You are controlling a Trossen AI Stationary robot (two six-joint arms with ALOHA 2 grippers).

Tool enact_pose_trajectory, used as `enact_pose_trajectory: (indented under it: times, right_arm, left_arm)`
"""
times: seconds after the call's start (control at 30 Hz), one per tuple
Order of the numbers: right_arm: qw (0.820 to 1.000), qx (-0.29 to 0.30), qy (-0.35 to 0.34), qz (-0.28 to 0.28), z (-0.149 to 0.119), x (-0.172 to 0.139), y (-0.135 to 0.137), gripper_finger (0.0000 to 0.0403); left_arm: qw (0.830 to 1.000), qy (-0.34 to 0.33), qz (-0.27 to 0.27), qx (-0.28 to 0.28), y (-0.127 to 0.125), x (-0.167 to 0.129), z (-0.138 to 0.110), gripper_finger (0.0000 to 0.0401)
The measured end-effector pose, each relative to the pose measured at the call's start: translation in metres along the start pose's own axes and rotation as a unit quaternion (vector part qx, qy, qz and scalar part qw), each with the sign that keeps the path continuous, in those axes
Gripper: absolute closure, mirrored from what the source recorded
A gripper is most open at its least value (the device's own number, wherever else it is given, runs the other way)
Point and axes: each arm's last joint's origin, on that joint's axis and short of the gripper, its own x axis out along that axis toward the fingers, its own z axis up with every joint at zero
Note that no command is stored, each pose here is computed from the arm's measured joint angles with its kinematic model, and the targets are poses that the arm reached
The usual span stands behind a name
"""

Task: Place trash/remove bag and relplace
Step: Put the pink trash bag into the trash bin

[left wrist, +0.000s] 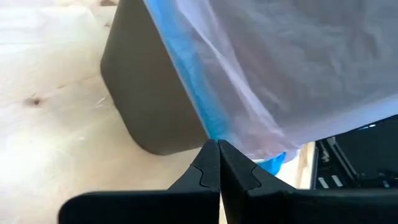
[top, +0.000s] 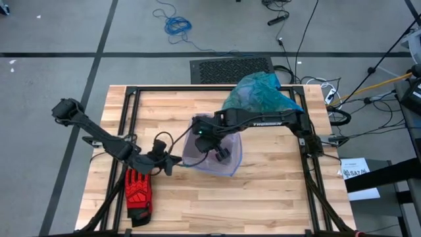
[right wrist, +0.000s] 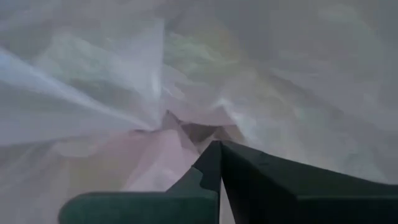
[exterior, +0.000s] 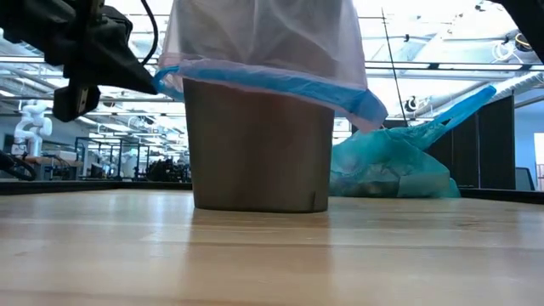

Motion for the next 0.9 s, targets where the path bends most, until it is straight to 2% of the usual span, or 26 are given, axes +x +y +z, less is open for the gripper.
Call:
enact_pose_trajectory:
  times: [0.2,0.47,0.77,0.9]
  right_arm:
    - [1.000,-0.022,0.008,0.007,-0.003,0.008,0.000,0.0403]
    - [0.999,-0.026,0.032,0.025,-0.017,0.036,0.004,0.0403]
    - [0.999,-0.026,0.013,0.015,-0.026,0.060,0.003,0.0403]
    - [0.999,-0.015,0.013,0.026,-0.030,0.066,0.003,0.0403]
  left_arm:
    - [1.000,-0.001,0.013,0.004,0.002,0.004,-0.004,0.0401]
    - [1.000,-0.010,0.019,0.006,0.003,0.005,-0.004,0.0401]
    - [0.999,-0.027,0.017,-0.012,0.002,0.004,-0.002,0.0401]
    - [0.996,-0.082,-0.027,-0.036,-0.009,-0.009,0.011,0.0401]
